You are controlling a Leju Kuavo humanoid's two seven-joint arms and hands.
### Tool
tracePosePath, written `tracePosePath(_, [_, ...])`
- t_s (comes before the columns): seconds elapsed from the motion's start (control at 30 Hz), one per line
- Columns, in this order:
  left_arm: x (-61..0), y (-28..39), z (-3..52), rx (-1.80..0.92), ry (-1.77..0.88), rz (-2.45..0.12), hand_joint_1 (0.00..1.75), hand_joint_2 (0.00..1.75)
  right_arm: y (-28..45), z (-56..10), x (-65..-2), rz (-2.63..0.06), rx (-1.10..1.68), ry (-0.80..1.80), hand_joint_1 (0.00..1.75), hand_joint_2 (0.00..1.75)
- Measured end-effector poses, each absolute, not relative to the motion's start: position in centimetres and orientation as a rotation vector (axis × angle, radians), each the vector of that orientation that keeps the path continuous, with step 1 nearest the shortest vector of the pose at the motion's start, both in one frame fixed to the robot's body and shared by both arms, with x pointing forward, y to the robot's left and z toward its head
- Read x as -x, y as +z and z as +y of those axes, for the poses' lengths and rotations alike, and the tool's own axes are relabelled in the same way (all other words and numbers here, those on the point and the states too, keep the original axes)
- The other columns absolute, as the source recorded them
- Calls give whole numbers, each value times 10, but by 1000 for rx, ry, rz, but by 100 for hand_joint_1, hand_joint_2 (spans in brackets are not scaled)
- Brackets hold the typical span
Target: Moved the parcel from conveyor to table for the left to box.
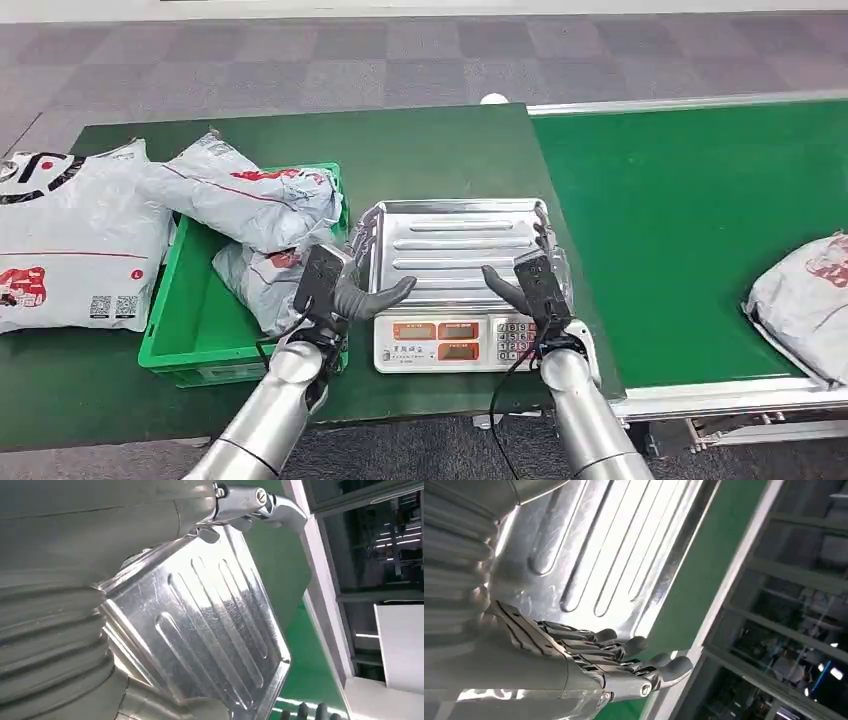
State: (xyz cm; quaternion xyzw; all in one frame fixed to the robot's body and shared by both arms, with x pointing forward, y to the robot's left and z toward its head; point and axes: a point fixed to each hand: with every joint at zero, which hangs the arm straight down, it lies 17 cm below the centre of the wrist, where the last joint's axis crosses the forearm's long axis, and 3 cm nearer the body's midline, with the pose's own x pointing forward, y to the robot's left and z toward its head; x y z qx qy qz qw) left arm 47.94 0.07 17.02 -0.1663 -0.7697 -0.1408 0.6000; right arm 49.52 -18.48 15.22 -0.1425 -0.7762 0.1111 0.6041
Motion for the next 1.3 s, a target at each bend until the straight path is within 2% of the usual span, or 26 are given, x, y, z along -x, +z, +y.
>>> tracePosePath(0.4, [-476, 166, 11, 380, -299, -1789, 0, 175, 122, -318, -495, -1646, 713, 259, 0, 175])
tracePosePath(0.77, [-467, 165, 19, 387, -275, -1804, 0, 175, 89, -442, -478, -1380, 1122, 366, 0, 175])
tracePosePath(1.03, [-465, 171, 19, 405, -268, -1815, 0, 175, 68, -508, -471, -1167, 1288, 420, 0, 175])
tracePosePath(1.3, [-465, 173, 19, 415, -259, -1816, 0, 175, 52, -541, -465, -1015, 1339, 462, 0, 175])
